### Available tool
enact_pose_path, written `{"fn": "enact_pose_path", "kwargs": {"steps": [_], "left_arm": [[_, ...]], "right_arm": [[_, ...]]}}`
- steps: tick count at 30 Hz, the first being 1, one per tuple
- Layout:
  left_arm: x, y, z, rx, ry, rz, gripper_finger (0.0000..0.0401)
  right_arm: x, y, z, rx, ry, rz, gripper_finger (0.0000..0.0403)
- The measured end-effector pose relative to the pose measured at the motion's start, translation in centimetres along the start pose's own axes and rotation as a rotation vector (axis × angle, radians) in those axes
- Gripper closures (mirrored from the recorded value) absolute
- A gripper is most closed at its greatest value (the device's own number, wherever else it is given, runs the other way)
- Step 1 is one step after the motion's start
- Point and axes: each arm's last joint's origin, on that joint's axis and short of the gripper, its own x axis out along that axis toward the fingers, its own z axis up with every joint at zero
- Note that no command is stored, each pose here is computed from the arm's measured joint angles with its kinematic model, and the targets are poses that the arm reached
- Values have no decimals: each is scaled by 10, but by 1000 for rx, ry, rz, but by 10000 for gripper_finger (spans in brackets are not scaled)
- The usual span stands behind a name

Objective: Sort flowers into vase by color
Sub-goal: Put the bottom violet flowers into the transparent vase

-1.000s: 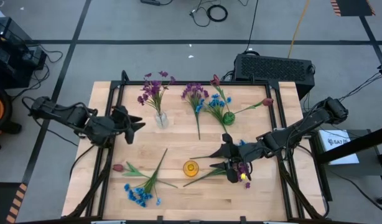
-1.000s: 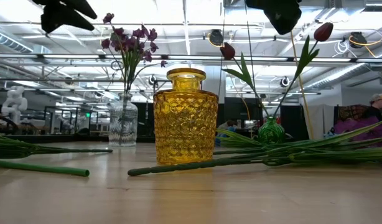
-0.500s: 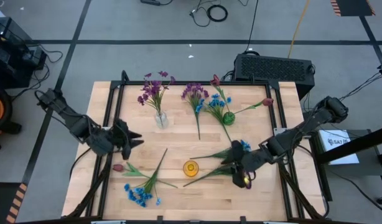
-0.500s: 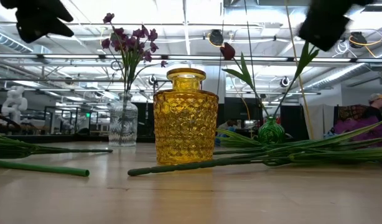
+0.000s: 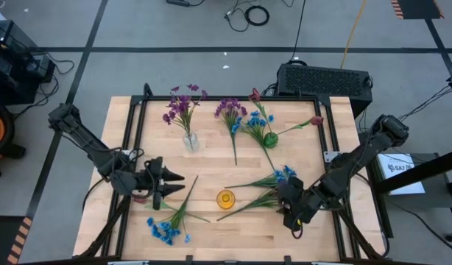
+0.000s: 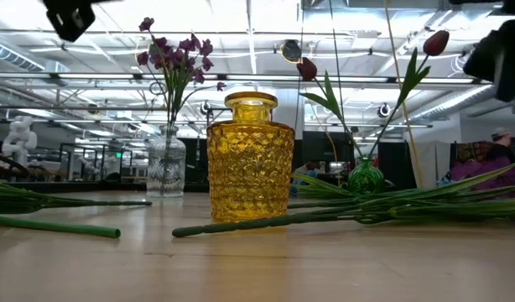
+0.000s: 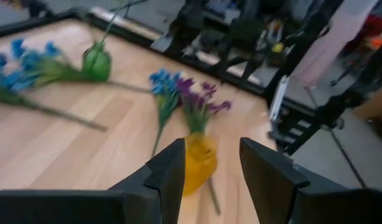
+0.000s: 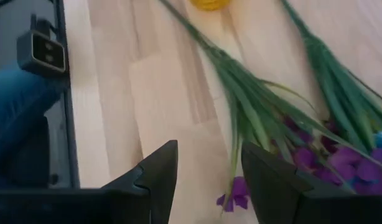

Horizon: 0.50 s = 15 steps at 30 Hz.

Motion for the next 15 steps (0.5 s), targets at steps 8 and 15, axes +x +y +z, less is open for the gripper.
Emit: {"fn": "enact_pose_path", "kwargs": {"steps": [8, 15], "left_arm": [[11, -8, 6, 45, -50, -4, 243], [27, -17, 14, 61, -36, 7, 243]], "right_arm": [[39, -8, -16, -148, 102, -217, 234], [51, -9, -3, -208, 73, -194, 234]]}}
